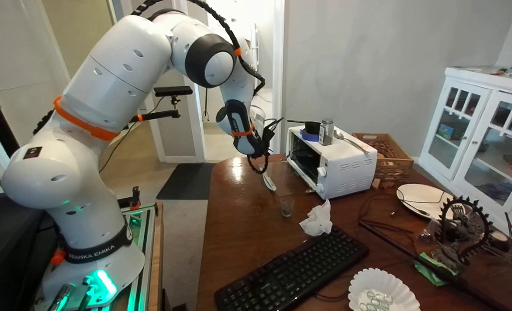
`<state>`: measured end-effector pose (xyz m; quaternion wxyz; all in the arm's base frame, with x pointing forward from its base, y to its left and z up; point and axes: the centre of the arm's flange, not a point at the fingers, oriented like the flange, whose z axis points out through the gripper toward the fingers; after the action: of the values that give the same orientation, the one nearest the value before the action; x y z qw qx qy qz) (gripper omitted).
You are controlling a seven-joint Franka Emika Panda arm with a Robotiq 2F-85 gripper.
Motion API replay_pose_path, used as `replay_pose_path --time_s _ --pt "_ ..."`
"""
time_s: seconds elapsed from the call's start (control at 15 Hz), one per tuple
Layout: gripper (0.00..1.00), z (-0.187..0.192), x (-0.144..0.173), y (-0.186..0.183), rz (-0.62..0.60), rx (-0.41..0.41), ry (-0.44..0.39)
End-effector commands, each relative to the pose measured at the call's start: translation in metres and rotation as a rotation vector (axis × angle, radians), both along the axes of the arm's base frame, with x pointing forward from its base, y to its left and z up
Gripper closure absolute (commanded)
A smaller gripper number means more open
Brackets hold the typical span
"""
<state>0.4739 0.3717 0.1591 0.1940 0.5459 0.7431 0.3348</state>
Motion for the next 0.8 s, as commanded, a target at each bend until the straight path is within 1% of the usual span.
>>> replay_pose_path --time_s 0.0,0.2,0.33,0.53,0.73 --pt "1.00 -0.005 -0.031 -0.005 -0.099 -0.031 0.032" --pt "1.00 -0.019 -0.062 -0.020 -0.236 -0.049 0.077" --pt "1.00 -0.025 -0.076 -0.038 -0.341 -0.070 0.071" --pt "1.00 -0.027 -0.074 -0.073 -0.424 -0.089 0.028" --pt "1.00 -0.015 -0.058 -0.121 -0.484 -0.101 -0.005"
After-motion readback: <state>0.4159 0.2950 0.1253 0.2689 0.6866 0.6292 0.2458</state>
